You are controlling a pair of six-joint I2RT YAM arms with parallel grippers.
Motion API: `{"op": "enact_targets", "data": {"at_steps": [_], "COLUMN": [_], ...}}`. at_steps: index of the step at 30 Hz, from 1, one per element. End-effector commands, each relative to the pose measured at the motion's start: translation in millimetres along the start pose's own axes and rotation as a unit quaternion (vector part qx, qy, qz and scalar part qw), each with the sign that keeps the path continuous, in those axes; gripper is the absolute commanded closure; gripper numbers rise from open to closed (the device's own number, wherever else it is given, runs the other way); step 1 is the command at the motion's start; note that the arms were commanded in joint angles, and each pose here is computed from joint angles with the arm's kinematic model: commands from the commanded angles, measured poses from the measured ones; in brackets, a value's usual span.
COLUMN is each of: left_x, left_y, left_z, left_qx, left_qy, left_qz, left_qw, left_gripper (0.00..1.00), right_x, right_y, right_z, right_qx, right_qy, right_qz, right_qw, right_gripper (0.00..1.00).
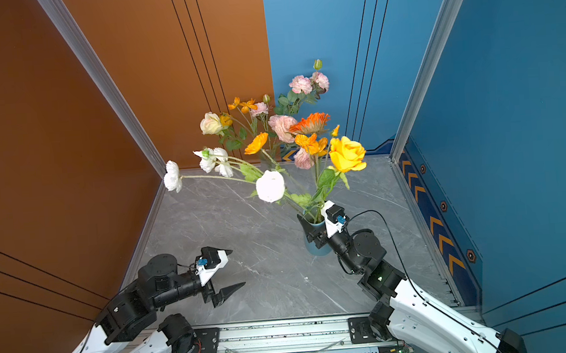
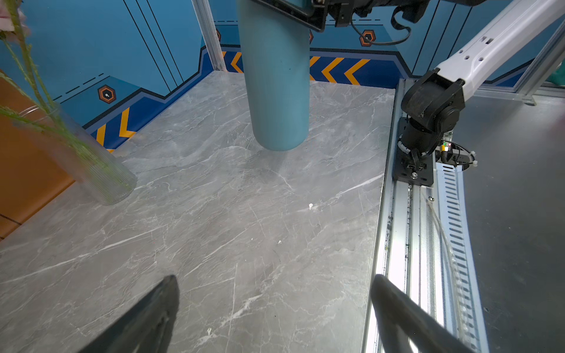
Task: Arrange the flowers into the vase
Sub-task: 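Carry the teal vase to the far corner beside the glass vase and set it down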
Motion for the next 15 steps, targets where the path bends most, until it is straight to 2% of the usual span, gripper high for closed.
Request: {"op": "enact_targets", "data": {"at_steps": [1,5,9,15], "left_x": [-5,-6,-6,-5], "left_y": [-1,0,1,1], "left_z": [-3,-4,-5,-4], "left_qx": [-0.010,-0.012,-0.013,-0.019], "left_qy": [0.006,0.009,0.009,0.006], "left_qz": [0.009,0.010,0.013,0.015], "left_qw": [1.000,1.000,1.000,1.000], "left_gripper": [0.02,0.02,0.02,0.02], "right_x": [86,104,124,156], "right_y": [-8,-20,-27,-28], "right_z": [19,28,36,44], "right_qx": [-0.026,-0.059,-0.077,-0.100], "right_qy": [-0.137,-0.157,-0.164,-0.144], "right_qz": [-0.003,0.005,-0.013,0.004], "right_qw": [0.990,0.986,0.983,0.985], "right_gripper": [0.56,0.56,0.57,0.58]}}
Point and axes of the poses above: each gripper's point midway between its finger pads, its own z axis back along the fingers, its own y axis along the line the jaws close on, x = y × z, the point moved 9 cm from there along z, back along the fingers, and after that the axes turned 10 degrees about -z, right-handed, at the moved point
